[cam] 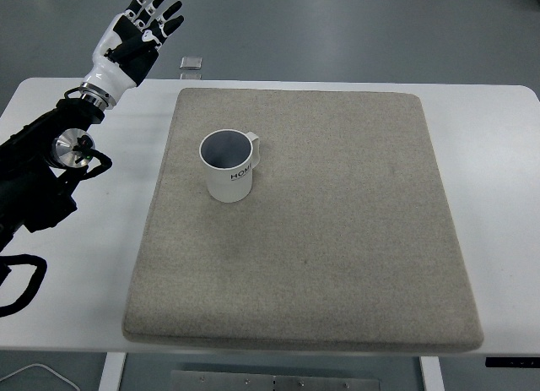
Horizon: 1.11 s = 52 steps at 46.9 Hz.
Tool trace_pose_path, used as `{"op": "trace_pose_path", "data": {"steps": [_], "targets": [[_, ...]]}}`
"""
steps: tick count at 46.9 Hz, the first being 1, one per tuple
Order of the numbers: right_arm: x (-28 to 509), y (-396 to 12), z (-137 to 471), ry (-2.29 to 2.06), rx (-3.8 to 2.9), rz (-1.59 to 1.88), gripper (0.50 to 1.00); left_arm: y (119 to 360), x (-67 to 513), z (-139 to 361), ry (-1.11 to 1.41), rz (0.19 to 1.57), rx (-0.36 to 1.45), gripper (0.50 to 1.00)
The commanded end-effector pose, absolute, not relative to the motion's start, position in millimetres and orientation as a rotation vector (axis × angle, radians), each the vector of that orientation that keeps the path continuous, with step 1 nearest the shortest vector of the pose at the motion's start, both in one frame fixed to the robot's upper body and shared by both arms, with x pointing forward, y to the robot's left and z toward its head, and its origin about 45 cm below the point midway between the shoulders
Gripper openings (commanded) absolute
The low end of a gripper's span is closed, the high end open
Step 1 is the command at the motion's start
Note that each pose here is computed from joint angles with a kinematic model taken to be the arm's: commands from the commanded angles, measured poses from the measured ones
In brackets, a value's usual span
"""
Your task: Flip white cup upright
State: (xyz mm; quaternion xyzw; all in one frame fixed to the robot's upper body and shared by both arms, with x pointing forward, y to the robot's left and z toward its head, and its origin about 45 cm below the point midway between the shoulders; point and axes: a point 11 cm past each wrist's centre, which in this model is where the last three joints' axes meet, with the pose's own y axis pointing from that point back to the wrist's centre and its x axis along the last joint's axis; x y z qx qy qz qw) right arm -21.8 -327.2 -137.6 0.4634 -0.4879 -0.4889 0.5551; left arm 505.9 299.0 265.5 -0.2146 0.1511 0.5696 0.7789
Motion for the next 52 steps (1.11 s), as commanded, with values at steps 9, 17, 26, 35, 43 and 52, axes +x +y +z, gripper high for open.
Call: {"op": "trace_pose_path", "data": {"steps": [9, 17, 26, 35, 43, 52], "targets": [[-22, -327, -138, -1.153, 1.095, -1.154, 0.930, 298, 509, 255, 0.500, 1.253, -0.463, 0.996], [-21, -327, -138, -1.155, 1.096, -1.154, 0.930, 290, 508, 250, 0.536, 1.234, -0.456, 0.996], [-22, -327, -138, -1.156, 1.093, -1.158, 0.930, 281, 507, 243, 0.622, 1.216, -0.487, 0.996], [-22, -326, -138, -1.151, 1.098, -1.161, 0.930, 287, 507, 243, 0.696, 1.232, -0.598, 0.996], [-22, -326, -138, -1.147, 1.101, -1.161, 0.930, 279, 504, 229, 0.735, 1.236, -0.605, 0.996], [-22, -326, -138, -1.145, 1.103, -1.161, 0.930, 276, 504, 222, 0.791, 1.259, -0.672, 0.994]]}}
